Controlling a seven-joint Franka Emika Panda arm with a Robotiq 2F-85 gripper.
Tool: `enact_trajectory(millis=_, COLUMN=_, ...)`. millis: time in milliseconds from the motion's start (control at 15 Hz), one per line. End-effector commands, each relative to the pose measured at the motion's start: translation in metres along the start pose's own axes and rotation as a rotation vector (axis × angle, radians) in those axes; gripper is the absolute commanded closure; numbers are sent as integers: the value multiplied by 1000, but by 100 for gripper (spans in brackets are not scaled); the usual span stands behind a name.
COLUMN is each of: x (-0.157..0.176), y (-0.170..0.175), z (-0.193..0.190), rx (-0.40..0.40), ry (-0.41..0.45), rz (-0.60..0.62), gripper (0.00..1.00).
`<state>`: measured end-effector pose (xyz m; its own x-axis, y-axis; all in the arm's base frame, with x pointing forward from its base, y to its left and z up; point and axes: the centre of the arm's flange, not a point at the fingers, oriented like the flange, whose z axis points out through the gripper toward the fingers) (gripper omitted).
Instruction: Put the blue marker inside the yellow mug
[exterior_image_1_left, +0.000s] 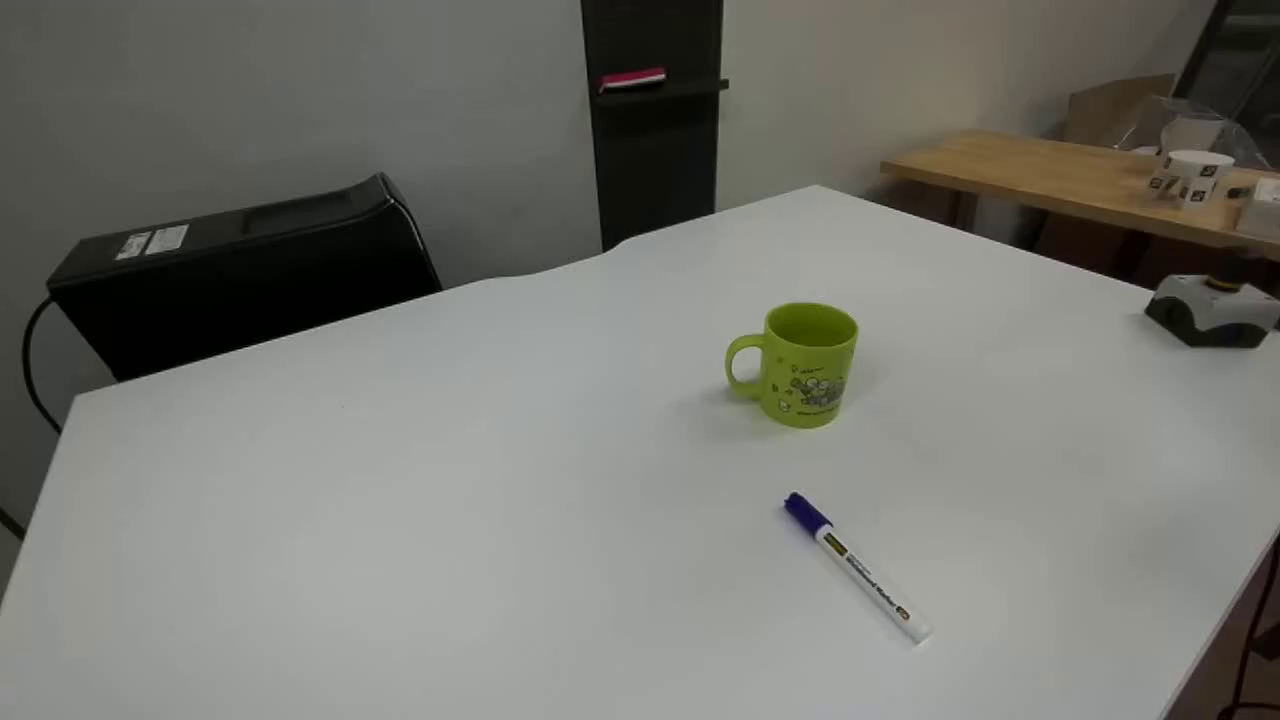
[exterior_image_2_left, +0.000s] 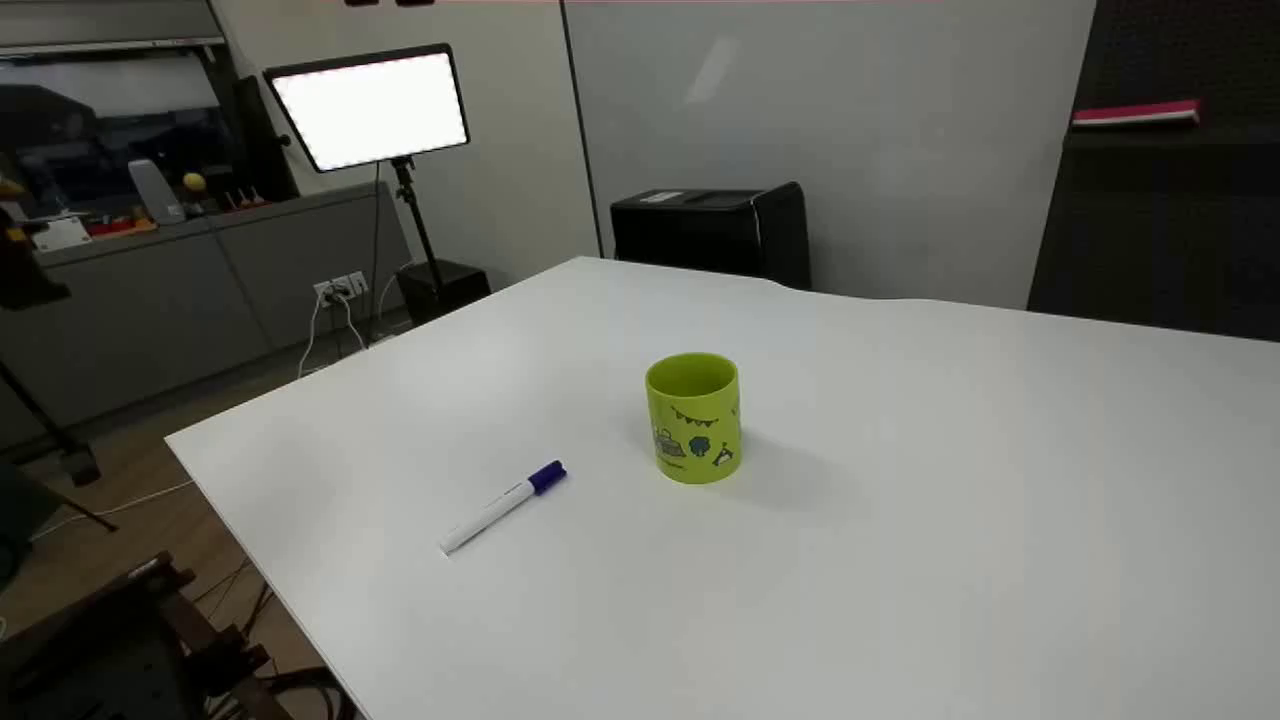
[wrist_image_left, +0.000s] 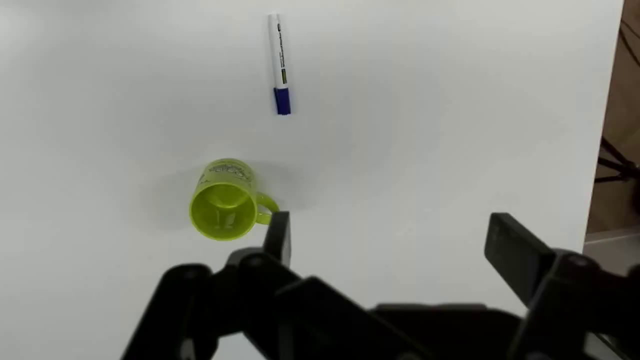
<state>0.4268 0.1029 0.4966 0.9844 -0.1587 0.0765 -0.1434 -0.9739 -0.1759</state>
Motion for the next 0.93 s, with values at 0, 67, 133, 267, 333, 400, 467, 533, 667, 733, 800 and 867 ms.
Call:
enact_trajectory(millis=0, x=0, y=0, z=0, rx=0, ry=0, rz=0, gripper=0)
enact_trajectory(millis=67, x=0, y=0, z=0, rx=0, ry=1, rz=0, gripper=0)
enact_trajectory(millis=133, x=0, y=0, z=0, rx=0, ry=1, rz=0, gripper=0)
enact_trajectory(millis=267, x=0, y=0, z=-1, rx=1, ry=2, rz=0, gripper=0)
enact_trajectory(millis=333, x=0, y=0, z=-1, rx=1, ry=2, rz=0, gripper=0)
enact_trajectory(millis=400, x=0, y=0, z=-1, rx=1, ry=2, rz=0, gripper=0)
enact_trajectory(millis=467, x=0, y=0, z=-1, rx=1, ry=2, rz=0, gripper=0)
enact_trajectory(millis=533, x=0, y=0, z=-1, rx=1, ry=2, rz=0, gripper=0)
enact_trajectory(millis=667, x=0, y=0, z=-1, rx=1, ry=2, rz=0, gripper=0)
enact_trajectory(millis=733, x=-2, y=1, z=12, rx=-8, ry=-31, rz=-2, gripper=0)
enact_trajectory(millis=800, x=-6, y=3, z=28, rx=-32, ry=-41, rz=4, gripper=0)
enact_trajectory(millis=867, x=-13, y=5, z=46, rx=-56, ry=-65, rz=4, gripper=0)
